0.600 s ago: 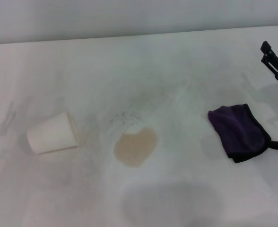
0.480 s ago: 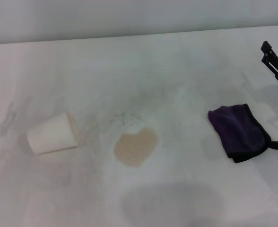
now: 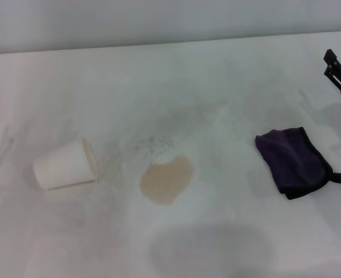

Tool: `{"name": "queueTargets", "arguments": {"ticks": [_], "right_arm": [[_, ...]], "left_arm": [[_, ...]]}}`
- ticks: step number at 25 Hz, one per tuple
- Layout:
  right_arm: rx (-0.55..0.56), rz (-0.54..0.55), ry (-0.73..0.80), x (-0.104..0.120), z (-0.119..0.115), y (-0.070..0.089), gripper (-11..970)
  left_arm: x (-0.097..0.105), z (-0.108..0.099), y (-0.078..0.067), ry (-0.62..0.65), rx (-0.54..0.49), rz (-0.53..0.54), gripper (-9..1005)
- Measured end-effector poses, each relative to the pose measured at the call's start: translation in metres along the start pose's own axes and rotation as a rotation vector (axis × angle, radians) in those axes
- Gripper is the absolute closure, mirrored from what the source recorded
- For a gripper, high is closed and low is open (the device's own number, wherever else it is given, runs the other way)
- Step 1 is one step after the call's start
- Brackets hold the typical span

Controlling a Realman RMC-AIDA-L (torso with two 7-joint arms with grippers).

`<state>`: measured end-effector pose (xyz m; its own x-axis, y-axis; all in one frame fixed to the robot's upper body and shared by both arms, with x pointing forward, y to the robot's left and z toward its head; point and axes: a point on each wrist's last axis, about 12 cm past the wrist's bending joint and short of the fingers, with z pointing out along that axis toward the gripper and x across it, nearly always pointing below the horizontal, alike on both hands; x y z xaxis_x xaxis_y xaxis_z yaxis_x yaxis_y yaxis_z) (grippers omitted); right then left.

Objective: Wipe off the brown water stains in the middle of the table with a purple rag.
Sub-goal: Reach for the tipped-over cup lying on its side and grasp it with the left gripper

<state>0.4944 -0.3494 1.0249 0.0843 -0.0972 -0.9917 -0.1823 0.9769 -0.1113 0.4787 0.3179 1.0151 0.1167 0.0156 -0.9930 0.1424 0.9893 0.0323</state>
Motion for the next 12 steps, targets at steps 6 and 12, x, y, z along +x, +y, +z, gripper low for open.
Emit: {"name": "queueTargets", "arguments": {"ticks": [6,12], "right_arm": [[-0.004,-0.003,0.003,0.0,0.003,0.001,102],[-0.005,-0.003,0.02,0.002,0.004,0.002,102]], "left_arm": [[-0.002,0.0,-0.002,-0.016,0.037,-0.04,104],[-0.019,0.016,0.001,-0.068,0.186,-0.083,103]]}}
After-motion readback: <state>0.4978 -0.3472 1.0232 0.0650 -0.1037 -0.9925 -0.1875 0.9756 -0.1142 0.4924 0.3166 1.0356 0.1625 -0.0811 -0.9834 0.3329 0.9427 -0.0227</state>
